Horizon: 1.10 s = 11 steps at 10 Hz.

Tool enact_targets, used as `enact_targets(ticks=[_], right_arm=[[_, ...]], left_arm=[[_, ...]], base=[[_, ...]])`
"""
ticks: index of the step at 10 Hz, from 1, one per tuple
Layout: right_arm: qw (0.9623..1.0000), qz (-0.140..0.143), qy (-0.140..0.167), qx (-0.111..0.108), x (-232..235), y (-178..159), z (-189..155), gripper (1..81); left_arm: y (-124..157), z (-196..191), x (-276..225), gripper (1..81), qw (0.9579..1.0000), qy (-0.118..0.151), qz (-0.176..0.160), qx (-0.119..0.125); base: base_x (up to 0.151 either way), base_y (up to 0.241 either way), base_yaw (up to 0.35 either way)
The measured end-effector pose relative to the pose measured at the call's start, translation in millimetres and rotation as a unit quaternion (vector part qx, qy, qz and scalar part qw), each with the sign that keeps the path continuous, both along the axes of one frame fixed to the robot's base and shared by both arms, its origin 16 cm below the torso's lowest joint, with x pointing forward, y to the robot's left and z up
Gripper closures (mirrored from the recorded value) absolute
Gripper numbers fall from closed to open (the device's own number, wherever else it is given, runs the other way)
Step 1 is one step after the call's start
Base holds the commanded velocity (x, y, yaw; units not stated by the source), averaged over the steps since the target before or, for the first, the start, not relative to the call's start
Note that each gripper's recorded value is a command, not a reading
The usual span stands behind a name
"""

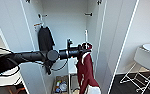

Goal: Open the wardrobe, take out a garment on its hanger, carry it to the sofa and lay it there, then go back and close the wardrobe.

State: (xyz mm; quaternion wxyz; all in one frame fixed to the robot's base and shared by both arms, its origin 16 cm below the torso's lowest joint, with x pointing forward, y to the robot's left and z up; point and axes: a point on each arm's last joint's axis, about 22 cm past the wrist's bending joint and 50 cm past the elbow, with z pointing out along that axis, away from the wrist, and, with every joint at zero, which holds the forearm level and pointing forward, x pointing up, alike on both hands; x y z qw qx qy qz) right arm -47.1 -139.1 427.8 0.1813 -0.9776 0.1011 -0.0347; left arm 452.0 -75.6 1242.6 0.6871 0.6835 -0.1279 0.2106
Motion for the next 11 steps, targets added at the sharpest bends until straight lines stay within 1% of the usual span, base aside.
enact_targets(ticks=[1,2,3,4,6,7,8,9,10,11], right_arm=[[1.0000,0.000,0.000,-0.003,-1,-6,0,1.0],[1.0000,0.001,0.000,-0.005,-2,-14,-1,1.0],[1.0000,0.002,-0.001,-0.006,-2,-26,0,1.0],[1.0000,0.002,-0.001,-0.002,-3,-33,2,1.0],[0.9998,0.000,-0.006,0.018,-2,-40,12,1.0],[0.9998,0.000,-0.007,0.018,-3,-53,15,1.0],[0.9999,-0.001,-0.007,0.007,-8,-75,16,1.0],[1.0000,-0.001,-0.006,0.000,-13,-87,16,1.0],[1.0000,-0.002,-0.005,0.002,-14,-85,17,1.0],[0.9999,-0.002,-0.007,0.010,-13,-74,18,1.0]], left_arm=[[8,-22,-2,81.1,0.9999,0.007,0.002,0.007],[18,-42,-2,81.1,0.9997,0.011,0.005,0.021],[26,-61,-6,81.1,0.9986,0.012,-0.005,0.051],[28,-73,-12,81.1,0.9970,0.011,-0.018,0.074],[33,-92,-18,81.1,0.9961,0.017,-0.020,0.084],[38,-108,-19,81.1,0.9954,0.021,-0.019,0.091],[39,-120,-22,81.1,0.9946,0.021,-0.022,0.099],[39,-122,-23,81.1,0.9944,0.020,-0.023,0.101],[39,-121,-23,81.1,0.9947,0.018,-0.021,0.099],[39,-124,-24,81.1,0.9948,0.021,-0.020,0.097]], base=[[0.000,0.000,0.000],[0.000,0.000,0.000],[0.000,0.000,0.000],[0.000,0.000,0.000],[0.000,0.000,0.000],[0.000,0.000,0.000],[0.000,0.000,0.000],[0.000,0.000,0.000],[0.000,0.000,0.000],[0.000,0.000,0.000]])
